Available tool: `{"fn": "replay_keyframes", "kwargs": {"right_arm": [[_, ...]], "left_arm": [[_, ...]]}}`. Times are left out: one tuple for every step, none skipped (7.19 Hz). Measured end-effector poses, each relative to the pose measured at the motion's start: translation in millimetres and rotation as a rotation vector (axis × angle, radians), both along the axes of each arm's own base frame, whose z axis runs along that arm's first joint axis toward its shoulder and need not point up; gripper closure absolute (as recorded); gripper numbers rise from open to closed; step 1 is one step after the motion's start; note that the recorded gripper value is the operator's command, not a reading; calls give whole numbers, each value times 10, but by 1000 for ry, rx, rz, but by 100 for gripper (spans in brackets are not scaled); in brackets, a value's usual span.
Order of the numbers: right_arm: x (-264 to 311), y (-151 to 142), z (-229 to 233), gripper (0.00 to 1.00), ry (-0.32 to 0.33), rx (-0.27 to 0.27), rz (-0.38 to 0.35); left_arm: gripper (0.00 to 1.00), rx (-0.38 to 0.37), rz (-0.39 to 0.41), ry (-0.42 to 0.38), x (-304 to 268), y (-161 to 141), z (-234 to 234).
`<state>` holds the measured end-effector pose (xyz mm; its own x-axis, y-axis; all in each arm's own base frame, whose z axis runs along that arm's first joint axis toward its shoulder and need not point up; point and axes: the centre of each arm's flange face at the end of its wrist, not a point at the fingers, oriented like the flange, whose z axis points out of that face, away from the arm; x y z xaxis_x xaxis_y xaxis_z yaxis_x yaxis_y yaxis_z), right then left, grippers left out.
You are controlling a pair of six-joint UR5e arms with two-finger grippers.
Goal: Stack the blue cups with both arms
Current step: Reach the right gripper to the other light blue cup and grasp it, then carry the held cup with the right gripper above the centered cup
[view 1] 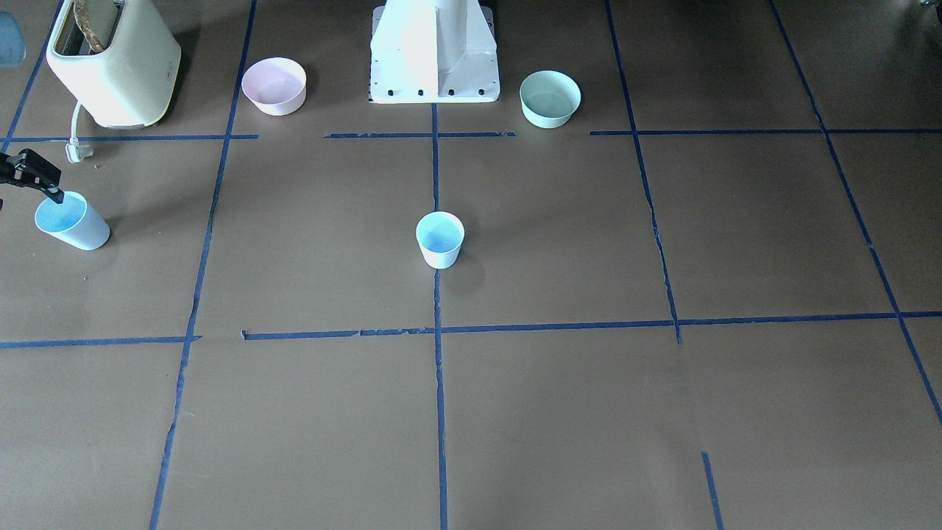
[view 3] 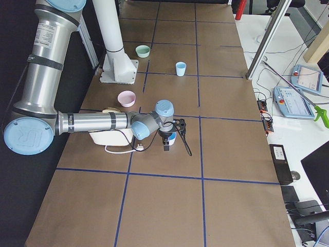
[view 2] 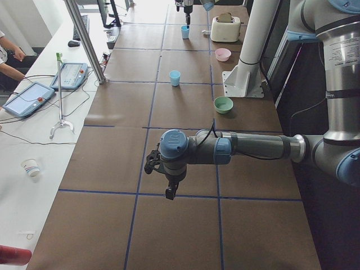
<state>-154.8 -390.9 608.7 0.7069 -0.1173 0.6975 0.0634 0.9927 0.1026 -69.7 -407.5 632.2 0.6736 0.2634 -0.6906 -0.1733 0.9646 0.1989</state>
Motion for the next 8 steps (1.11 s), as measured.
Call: {"fn": "replay_keyframes", "kwargs": {"right_arm": [[-48, -39, 35, 86, 2, -4, -4], [-75, -67, 50, 99, 1, -5, -5], [-85, -80, 46, 100, -1, -3, -6], [-91, -84, 31, 100, -4, 0, -6], [-97, -91, -15, 100, -11, 2, -2], [-124, -127, -154, 100, -28, 2, 14], [-201, -234, -397, 100, -56, -4, 43], [-361, -413, -745, 100, -88, -27, 75]], "left_arm": [[0, 0, 0, 0, -1, 2, -2], [0, 1, -1, 1, -3, 5, -4], [0, 1, -1, 1, -5, 6, -7], [0, 2, -2, 1, -6, 7, -10], [0, 1, -3, 1, -6, 7, -10], [0, -8, -7, 0, -5, 8, 2], [0, -35, -29, -4, -6, 11, 21], [0, -68, -62, -8, -9, 11, 23]]}}
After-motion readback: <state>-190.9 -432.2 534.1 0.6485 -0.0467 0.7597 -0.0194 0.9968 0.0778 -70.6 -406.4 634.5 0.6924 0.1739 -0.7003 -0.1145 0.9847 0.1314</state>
